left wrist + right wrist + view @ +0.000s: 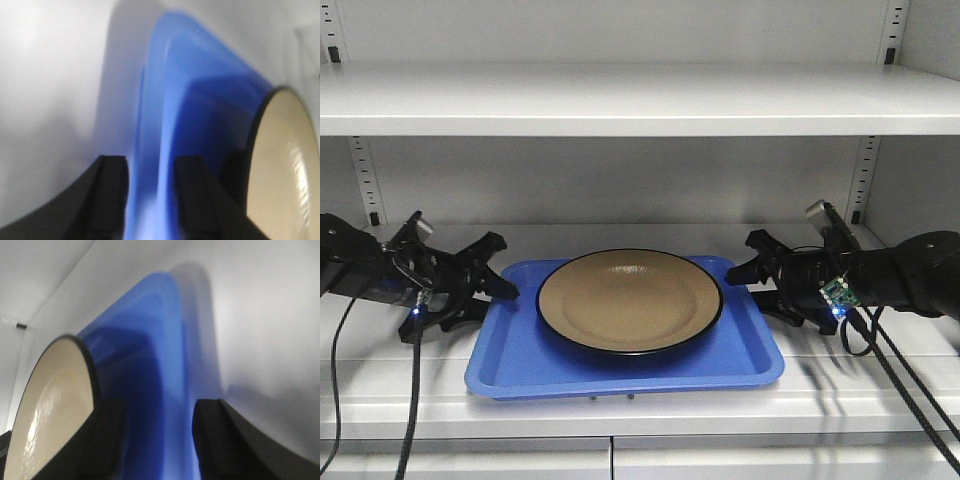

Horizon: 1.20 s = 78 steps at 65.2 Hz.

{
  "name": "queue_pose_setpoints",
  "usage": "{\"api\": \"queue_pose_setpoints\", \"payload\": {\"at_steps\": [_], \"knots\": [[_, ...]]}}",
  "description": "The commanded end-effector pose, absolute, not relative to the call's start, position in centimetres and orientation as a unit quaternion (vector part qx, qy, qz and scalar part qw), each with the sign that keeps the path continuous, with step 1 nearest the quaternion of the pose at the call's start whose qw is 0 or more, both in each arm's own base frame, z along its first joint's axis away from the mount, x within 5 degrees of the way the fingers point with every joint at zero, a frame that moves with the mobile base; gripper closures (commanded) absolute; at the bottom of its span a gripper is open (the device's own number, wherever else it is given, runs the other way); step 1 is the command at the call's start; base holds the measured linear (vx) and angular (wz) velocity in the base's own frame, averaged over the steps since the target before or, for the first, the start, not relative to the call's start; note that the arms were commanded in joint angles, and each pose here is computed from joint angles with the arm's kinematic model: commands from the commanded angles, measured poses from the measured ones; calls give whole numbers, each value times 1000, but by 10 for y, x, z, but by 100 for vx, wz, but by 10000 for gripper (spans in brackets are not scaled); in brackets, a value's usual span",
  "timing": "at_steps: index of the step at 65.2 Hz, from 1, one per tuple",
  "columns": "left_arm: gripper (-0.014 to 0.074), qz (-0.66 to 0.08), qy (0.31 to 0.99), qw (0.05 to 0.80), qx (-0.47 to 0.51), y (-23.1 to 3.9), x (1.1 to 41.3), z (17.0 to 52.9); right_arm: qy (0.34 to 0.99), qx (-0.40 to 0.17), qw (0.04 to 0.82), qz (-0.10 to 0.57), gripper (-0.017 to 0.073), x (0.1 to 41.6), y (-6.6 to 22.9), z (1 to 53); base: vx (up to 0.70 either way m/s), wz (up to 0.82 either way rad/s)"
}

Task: Place disk in tray to left cabinet
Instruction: 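Open both grippers to release the tray edges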

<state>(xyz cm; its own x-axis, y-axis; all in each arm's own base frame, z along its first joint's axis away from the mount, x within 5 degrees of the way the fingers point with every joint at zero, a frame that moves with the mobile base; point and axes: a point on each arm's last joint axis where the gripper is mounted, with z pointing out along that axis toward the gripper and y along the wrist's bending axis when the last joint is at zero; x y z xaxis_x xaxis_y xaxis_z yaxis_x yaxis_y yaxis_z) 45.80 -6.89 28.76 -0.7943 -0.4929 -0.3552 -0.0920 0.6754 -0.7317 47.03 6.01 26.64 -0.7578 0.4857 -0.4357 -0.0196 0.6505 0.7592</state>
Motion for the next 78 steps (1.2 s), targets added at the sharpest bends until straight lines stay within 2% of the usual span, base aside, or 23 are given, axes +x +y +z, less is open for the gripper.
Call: {"api": "queue_pose_setpoints", "payload": {"at_steps": [1, 70, 78], "knots": [[194, -392, 840, 332, -174, -62, 451, 332, 818, 143, 379, 409, 171, 466, 50, 311, 0, 0], [196, -392, 842, 326, -173, -60, 451, 330, 819, 141, 376, 410, 171, 466, 47, 310, 0, 0], [196, -376, 848, 339, -156, -59, 443, 342, 819, 141, 376, 410, 171, 466, 47, 310, 0, 0]]}}
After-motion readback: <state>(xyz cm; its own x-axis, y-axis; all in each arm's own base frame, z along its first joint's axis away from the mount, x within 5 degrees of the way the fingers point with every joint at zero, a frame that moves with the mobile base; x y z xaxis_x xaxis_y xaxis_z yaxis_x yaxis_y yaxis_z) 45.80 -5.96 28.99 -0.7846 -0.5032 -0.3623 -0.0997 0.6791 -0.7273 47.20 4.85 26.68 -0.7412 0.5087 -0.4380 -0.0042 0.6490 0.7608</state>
